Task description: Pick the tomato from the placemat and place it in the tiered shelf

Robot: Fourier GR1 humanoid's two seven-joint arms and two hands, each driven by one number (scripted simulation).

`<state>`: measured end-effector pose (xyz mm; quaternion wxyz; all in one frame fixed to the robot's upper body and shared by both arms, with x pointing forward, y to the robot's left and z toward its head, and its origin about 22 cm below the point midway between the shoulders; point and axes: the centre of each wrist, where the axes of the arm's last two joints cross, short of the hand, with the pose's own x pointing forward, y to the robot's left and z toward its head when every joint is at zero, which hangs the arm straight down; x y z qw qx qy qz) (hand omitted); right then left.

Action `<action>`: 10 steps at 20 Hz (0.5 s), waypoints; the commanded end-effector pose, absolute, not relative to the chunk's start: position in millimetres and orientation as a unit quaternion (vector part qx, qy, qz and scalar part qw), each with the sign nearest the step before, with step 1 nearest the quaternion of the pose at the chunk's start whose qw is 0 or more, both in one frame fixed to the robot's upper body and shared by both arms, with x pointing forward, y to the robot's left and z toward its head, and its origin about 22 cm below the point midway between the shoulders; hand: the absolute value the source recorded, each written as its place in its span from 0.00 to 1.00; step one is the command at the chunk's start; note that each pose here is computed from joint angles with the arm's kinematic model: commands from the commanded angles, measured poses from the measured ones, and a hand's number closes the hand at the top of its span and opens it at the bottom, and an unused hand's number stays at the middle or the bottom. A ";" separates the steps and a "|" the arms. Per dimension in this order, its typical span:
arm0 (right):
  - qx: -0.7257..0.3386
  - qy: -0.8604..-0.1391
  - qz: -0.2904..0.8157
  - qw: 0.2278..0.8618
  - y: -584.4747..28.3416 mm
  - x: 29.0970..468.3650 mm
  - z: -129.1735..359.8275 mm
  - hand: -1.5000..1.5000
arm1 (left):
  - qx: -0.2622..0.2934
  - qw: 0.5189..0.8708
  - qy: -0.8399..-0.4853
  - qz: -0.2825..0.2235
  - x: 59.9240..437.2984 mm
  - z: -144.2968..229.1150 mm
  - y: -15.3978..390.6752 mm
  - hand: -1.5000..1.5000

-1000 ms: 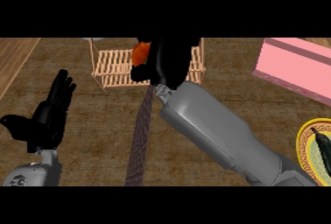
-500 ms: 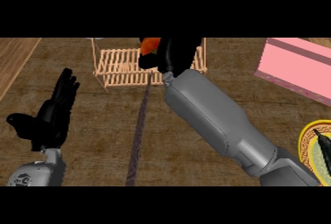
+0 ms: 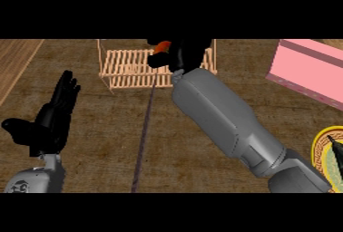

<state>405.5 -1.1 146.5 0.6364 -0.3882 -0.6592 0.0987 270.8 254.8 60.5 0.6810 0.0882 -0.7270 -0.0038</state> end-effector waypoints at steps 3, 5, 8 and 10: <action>-0.352 -0.693 0.077 0.624 3.3 409.3 155.7 0.00 | 0.091 0.684 -0.724 -0.003 281.7 69.4 261.6 0.50; -0.341 -0.704 0.052 0.620 2.1 413.5 163.6 0.00 | 0.090 0.678 -0.729 -0.005 271.9 67.6 252.1 0.50; -0.316 -0.734 0.015 0.602 7.8 409.3 182.5 0.00 | 0.093 0.684 -0.723 0.008 261.8 60.8 259.2 0.50; -0.313 -0.731 -0.004 0.606 5.2 405.3 172.6 0.00 | 0.104 0.688 -0.719 0.009 254.3 66.3 258.9 0.50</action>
